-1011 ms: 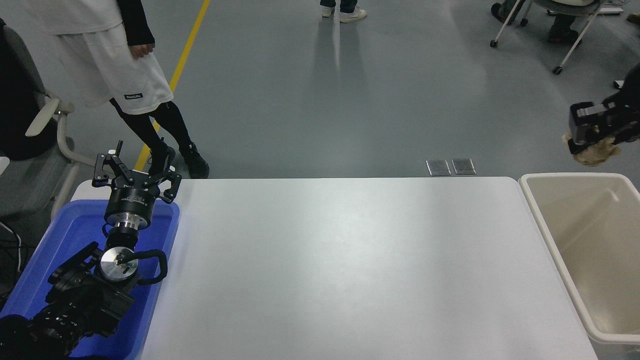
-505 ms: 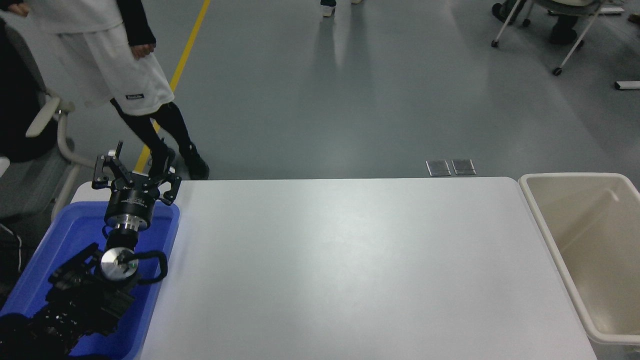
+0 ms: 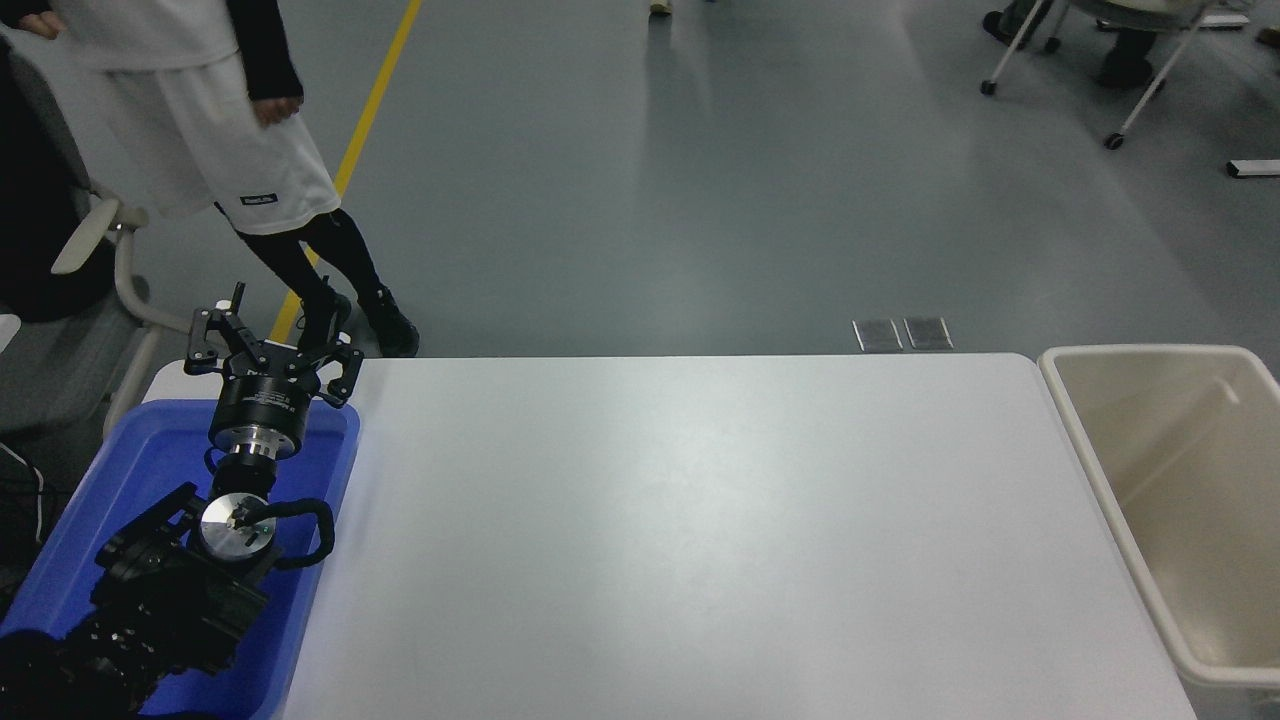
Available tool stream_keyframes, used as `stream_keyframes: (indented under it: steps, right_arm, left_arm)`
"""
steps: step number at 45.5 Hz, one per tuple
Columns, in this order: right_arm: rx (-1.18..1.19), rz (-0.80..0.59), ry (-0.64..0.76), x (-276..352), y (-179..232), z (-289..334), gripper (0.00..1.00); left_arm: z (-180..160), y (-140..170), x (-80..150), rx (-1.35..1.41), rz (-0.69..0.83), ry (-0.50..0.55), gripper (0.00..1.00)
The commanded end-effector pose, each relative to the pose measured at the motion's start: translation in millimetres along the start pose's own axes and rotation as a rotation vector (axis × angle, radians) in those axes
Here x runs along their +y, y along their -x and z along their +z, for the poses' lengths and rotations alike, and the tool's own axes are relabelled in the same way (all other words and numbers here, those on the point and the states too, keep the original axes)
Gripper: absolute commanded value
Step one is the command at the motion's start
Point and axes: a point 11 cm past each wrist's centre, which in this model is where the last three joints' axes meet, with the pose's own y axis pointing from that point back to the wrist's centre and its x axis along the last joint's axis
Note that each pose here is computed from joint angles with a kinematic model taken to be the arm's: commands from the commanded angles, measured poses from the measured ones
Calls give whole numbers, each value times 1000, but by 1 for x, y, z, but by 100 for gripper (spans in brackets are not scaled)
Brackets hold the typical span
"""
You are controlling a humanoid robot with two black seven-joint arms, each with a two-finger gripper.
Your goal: Pick up paper ball place in dustbin
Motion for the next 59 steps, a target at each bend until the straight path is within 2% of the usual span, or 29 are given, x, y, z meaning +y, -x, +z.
stream_keyframes:
  steps: [1, 22, 47, 59]
  right_arm:
    - [-109, -12, 15, -48, 21, 35, 0]
    - [-143, 318, 43, -144, 56, 34, 0]
    - [-227, 460, 84, -198, 90, 30, 0]
    - [-261, 541, 57, -203, 91, 17, 0]
  left_arm:
    - [0, 0, 0, 0, 0, 0, 99]
    - [0, 0, 0, 1, -2, 0, 99]
    - [0, 0, 0, 0, 0, 0, 99]
    - [0, 0, 0, 0, 0, 0, 99]
